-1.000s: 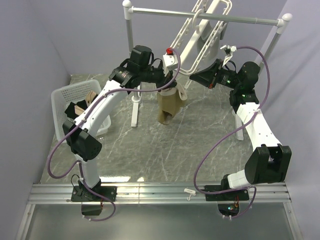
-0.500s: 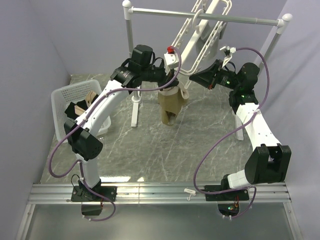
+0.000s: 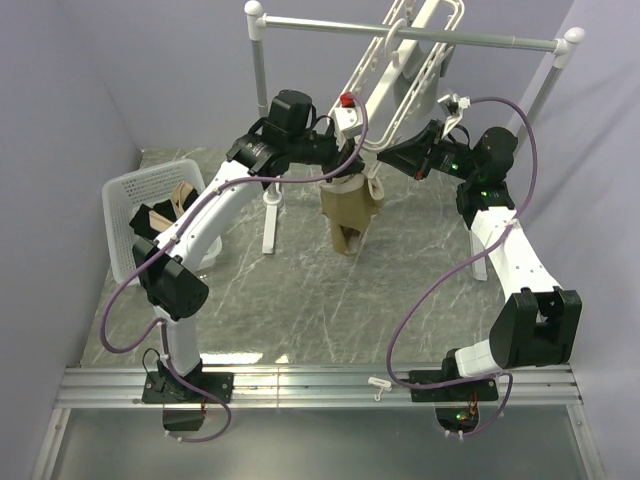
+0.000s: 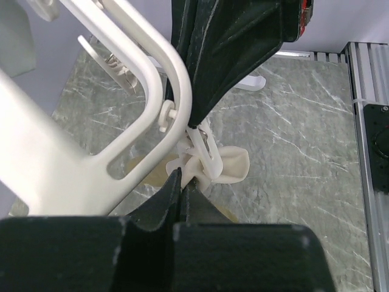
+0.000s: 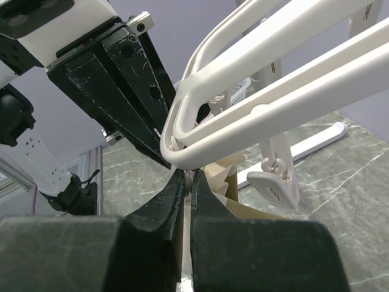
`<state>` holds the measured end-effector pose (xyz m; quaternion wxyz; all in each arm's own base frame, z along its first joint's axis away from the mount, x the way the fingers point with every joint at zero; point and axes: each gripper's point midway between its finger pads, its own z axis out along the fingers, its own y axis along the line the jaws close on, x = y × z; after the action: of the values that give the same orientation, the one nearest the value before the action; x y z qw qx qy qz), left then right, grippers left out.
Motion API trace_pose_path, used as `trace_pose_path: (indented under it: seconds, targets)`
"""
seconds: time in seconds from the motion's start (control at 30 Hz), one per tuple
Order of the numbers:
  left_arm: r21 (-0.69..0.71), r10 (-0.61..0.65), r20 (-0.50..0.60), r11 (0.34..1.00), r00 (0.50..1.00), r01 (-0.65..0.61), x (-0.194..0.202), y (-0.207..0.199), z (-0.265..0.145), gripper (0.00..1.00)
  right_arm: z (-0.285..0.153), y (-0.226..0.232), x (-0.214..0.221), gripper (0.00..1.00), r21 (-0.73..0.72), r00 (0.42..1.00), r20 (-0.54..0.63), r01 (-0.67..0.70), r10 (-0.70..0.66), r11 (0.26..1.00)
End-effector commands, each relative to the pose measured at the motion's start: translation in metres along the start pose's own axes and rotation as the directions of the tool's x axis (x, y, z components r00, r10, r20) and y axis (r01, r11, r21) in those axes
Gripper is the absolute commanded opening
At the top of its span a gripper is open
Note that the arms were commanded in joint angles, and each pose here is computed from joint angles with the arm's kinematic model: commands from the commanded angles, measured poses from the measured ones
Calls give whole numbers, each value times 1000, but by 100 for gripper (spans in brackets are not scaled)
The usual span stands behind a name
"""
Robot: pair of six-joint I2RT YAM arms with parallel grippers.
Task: Clip the underwear to the hanger
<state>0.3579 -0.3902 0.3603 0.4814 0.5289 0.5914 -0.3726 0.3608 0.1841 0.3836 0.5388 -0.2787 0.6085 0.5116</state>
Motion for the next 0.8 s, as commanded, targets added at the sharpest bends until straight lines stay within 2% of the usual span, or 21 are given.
trace_pose_path:
  seconds: [0.0,0.47,0.77]
  targets:
    - [12,42,76,999,996,-43,-31,-4,0,0,2,4,11,0,-35,1000,-26,13,-14,999]
    - [26,34,102,999,994,-37,-40,-7,1,0,0,1,19,1,-27,998,-42,45,-46,999]
    - [30,35,100,999,994,-38,-40,-9,1,0,0,1,18,21,-19,998,-32,50,-51,999]
